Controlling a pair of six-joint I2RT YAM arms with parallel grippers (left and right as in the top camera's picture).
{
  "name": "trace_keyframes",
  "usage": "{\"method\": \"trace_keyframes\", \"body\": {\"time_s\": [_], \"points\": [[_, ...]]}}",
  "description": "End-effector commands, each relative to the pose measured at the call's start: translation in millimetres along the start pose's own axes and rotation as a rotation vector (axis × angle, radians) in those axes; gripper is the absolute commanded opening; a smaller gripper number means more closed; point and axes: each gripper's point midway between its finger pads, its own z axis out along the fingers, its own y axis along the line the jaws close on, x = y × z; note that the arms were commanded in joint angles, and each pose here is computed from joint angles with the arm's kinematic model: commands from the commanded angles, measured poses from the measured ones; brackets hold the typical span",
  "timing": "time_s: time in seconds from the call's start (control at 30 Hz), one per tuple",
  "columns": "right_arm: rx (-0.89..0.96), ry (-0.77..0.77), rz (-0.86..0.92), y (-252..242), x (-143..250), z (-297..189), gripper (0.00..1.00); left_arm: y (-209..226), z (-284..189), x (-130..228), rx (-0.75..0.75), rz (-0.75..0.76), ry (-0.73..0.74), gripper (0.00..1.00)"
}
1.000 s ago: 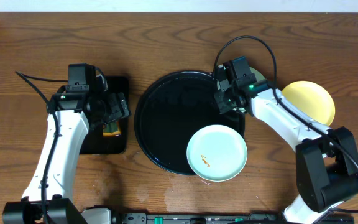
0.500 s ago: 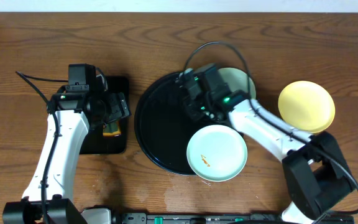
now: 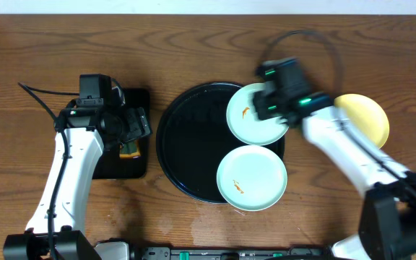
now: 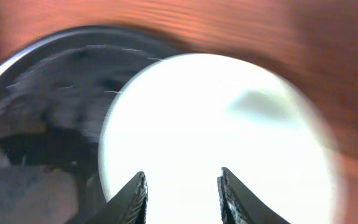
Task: Clean dirty plates on tray and stack at the side
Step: 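Grasp the upper green plate rim with the right gripper and drag it toward center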
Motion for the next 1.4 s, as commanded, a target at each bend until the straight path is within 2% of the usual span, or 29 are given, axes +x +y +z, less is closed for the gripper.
{"method": "trace_keyframes", "body": {"time_s": [0.0,0.1,0.17,0.2,0.3,0.4,0.47,0.53,0.6,0.97,1.17,1.37], "points": [[-0.06,0.091,0.164,-29.9,16.0,-0.1,0.4,-3.1,-7.4,-9.3,0.005,0.016,-0.029,0.86],[-0.08,0.215,0.269,-56.2,45.2,10.8,0.42,-3.1,-7.3,-9.1,0.006,0.016,-0.029,0.86],[-0.182,0.263,0.278,-52.4,55.5,17.8,0.44,-3.1,-7.4,-9.3,0.005,0.016,-0.029,0.86],[-0.231,0.282,0.284,-49.9,59.6,21.1,0.45,-3.0,-7.3,-9.2,0.005,0.016,-0.029,0.86],[-0.222,0.315,0.323,-60.0,69.1,29.1,0.45,-3.1,-7.4,-9.3,0.005,0.016,-0.029,0.86],[-0.23,0.317,0.333,-63.0,70.2,34.0,0.42,-3.1,-7.4,-9.3,0.005,0.016,-0.029,0.86],[-0.227,0.313,0.329,-63.6,69.4,34.5,0.36,-3.2,-7.4,-9.3,0.006,0.016,-0.029,0.86],[-0.227,0.305,0.326,-63.9,67.6,35.1,0.21,-3.1,-7.4,-9.3,0.005,0.016,-0.029,0.86],[-0.226,0.287,0.319,-64.8,63.6,36.4,0.01,-3.2,-7.4,-9.3,0.006,0.016,-0.029,0.86],[-0.125,0.233,0.269,-74.4,51.5,37.7,0.01,-3.2,-7.4,-9.3,0.006,0.016,-0.029,0.86],[0.031,0.179,0.151,-54.5,38.5,24.5,0.01,-3.1,-7.3,-9.1,0.006,0.016,-0.029,0.86],[0.21,0.123,0.112,-33.0,34.2,25.7,0.01,-5.0,-7.6,-14.5,0.013,0.019,-0.05,0.86]]}}
